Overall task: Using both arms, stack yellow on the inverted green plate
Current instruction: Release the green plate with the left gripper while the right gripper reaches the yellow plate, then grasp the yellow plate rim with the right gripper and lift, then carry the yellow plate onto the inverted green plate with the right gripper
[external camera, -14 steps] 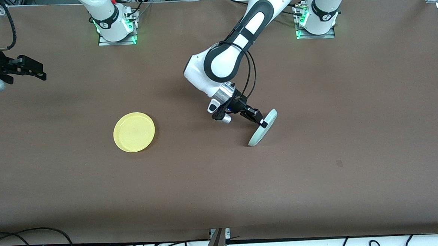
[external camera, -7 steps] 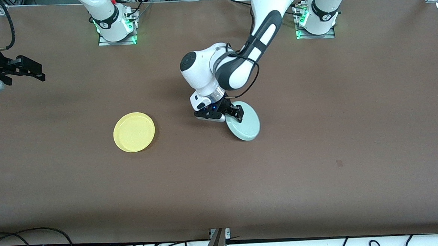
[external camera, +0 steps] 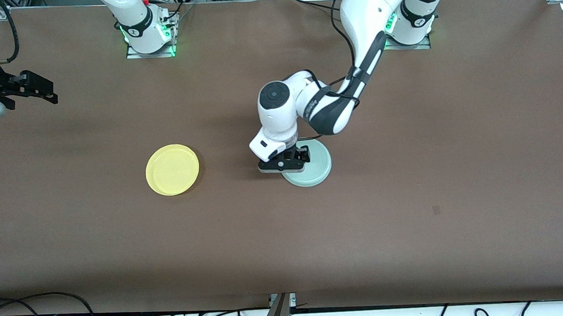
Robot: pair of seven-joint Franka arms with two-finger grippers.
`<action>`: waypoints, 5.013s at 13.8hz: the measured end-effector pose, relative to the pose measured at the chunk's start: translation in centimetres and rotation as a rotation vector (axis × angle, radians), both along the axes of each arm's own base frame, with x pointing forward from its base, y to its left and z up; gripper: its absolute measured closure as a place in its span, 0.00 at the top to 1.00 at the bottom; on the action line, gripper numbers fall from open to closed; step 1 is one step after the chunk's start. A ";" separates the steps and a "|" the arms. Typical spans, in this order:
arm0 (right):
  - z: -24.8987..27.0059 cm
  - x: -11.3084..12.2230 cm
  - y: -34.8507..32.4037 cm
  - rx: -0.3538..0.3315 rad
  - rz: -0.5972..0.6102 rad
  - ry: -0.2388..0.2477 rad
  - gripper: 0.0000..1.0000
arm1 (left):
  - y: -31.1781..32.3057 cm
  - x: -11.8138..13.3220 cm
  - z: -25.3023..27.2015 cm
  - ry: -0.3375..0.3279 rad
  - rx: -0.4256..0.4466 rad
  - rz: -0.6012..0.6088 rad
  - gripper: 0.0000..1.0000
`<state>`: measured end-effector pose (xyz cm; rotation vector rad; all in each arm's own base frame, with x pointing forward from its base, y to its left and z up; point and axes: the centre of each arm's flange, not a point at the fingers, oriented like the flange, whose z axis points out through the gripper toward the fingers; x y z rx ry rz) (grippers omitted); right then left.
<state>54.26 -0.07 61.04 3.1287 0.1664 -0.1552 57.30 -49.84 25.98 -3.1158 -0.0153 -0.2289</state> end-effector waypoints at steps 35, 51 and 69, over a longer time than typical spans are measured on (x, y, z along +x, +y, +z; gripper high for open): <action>-40.5 0.1 0.2 0.058 -0.118 -0.036 1.00 | 55.0 -2.0 35.0 0.107 0.023 0.051 1.00; -42.8 1.9 4.3 0.069 -0.134 -0.095 0.50 | 55.1 -3.1 34.6 0.166 0.019 0.054 1.00; -27.6 3.4 31.7 0.262 -0.332 -0.039 0.03 | 54.7 -3.0 34.6 0.166 0.020 0.047 1.00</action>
